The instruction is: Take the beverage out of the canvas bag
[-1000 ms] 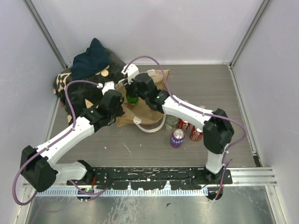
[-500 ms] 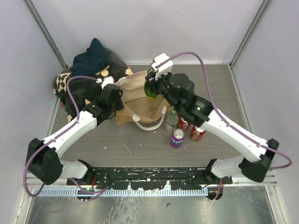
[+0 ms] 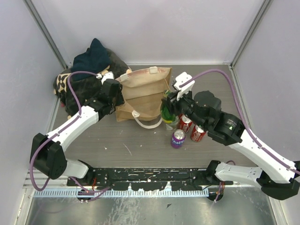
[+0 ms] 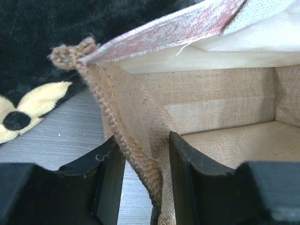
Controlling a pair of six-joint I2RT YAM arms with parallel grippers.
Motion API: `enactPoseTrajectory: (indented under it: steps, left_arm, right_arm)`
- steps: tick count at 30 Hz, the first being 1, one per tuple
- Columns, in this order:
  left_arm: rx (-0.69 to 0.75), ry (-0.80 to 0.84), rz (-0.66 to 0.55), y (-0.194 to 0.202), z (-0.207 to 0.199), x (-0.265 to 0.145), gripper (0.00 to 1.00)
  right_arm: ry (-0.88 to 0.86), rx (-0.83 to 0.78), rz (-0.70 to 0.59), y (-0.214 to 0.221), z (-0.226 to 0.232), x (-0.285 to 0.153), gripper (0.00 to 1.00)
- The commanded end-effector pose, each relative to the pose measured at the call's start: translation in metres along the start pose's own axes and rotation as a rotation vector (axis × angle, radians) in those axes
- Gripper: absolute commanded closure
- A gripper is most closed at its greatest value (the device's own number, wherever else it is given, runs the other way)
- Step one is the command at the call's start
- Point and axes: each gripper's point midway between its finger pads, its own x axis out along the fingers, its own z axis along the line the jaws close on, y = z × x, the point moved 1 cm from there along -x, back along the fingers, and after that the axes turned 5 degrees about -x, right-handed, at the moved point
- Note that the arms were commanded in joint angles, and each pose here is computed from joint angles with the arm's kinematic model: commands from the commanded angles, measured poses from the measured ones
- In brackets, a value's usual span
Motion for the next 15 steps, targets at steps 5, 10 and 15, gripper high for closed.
enactPoseTrajectory:
  steps: [5,10,15]
  left_arm:
    - [0.011,-0.008,-0.061,-0.027,0.000,-0.007,0.48]
    - [0.018,-0.024,-0.076,-0.032,0.005,-0.015,0.37]
    - [0.015,-0.020,-0.086,-0.035,0.007,-0.021,0.21]
  right_arm:
    - [-0.210,0.187,-0.069,0.021,0.053,0.019,0.99]
    - [-0.189,0.197,-0.003,0.058,0.062,0.035,1.00]
    - [-0.128,0.182,0.021,0.087,0.056,0.040,0.99]
